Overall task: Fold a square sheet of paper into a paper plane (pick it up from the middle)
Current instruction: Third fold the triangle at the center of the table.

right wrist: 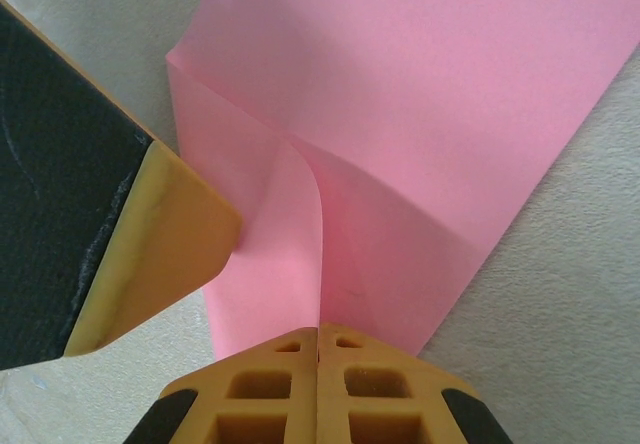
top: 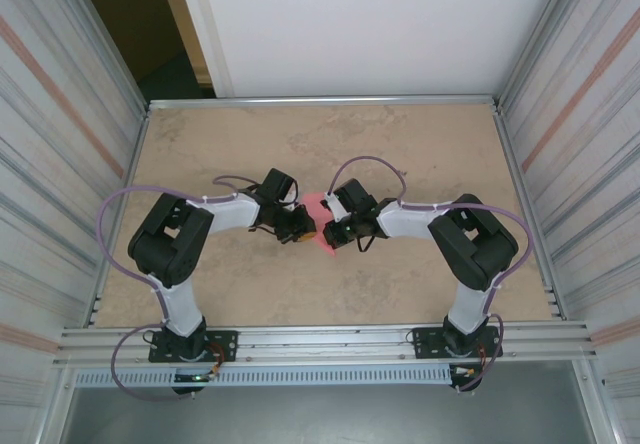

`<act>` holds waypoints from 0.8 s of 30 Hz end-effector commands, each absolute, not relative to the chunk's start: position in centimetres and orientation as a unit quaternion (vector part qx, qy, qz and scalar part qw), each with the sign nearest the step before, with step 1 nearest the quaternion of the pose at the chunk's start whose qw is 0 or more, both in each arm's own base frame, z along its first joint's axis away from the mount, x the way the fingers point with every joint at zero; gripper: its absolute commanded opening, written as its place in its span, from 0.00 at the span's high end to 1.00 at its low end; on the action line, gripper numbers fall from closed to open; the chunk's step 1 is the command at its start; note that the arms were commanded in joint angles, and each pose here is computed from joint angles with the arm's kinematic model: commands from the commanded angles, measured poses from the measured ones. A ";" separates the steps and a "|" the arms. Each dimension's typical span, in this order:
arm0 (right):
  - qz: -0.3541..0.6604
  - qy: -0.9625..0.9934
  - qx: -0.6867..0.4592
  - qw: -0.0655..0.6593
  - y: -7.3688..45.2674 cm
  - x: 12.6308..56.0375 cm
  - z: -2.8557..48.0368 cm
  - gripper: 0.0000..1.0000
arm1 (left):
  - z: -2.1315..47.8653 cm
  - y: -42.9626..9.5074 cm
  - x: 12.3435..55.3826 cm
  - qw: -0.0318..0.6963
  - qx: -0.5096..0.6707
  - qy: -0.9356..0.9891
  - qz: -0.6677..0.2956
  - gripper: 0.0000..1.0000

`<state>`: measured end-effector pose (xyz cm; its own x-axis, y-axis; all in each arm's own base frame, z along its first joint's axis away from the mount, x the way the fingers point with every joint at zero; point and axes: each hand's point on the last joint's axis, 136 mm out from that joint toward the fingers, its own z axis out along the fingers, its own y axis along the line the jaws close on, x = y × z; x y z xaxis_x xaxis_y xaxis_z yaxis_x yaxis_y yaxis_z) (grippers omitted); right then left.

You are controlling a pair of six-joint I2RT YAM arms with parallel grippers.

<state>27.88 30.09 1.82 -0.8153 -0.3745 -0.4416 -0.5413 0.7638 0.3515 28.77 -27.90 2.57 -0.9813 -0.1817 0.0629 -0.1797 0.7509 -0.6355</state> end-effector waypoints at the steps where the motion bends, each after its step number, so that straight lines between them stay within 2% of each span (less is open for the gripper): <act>1: 0.221 0.936 -0.235 0.142 29.4 27.0 0.0 0.94 | 2.1 -27.8 28.8 0.000 -0.090 0.942 -0.323 0.88; 24: 0.220 0.936 -0.236 0.139 29.3 26.9 0.0 0.94 | 0.8 -26.9 28.7 -0.012 -0.102 0.949 -0.297 0.88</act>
